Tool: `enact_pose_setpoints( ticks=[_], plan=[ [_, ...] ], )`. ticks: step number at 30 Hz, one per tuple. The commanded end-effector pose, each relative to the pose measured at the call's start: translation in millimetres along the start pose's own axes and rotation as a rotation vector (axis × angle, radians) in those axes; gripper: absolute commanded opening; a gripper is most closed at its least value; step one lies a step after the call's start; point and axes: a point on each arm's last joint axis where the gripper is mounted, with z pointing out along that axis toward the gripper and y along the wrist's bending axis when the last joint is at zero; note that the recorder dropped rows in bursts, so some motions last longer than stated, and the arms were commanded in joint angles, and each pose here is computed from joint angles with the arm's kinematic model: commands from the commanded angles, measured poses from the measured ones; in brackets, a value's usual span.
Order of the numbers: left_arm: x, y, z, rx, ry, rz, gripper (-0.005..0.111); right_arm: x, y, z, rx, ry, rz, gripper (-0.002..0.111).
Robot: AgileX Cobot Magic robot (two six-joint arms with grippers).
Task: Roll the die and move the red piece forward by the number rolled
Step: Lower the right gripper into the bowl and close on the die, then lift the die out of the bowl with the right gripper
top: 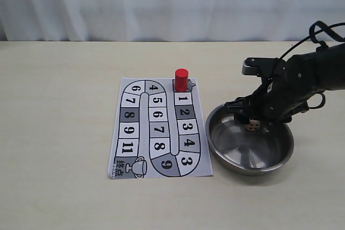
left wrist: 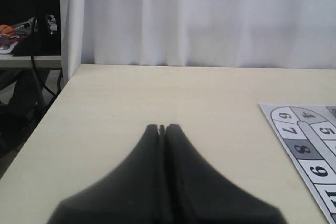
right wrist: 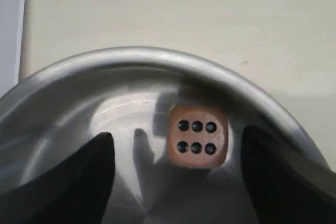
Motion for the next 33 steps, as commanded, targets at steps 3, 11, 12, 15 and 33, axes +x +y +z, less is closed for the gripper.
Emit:
enact_pose_setpoints(
  ticks=[3, 11, 12, 15, 33],
  plan=[
    [-1, -0.8, 0, 0.012, -0.011, -0.005, 0.0, 0, -2, 15, 0.0, -0.008, 0.007, 0.062],
    [-1, -0.8, 0, 0.012, -0.011, -0.005, 0.0, -1, -2, 15, -0.003, -0.019, 0.011, 0.053],
    [-1, -0.8, 0, 0.012, -0.011, -0.005, 0.0, -1, -2, 15, -0.003, -0.019, 0.011, 0.047],
    [-1, -0.8, 0, 0.012, -0.011, -0.005, 0.0, -1, -2, 15, -0.002, -0.012, 0.011, 0.025],
    [-1, -0.8, 0, 0.012, -0.011, -0.005, 0.0, -52, 6, -70, -0.017, -0.187, -0.117, 0.004]
  ],
)
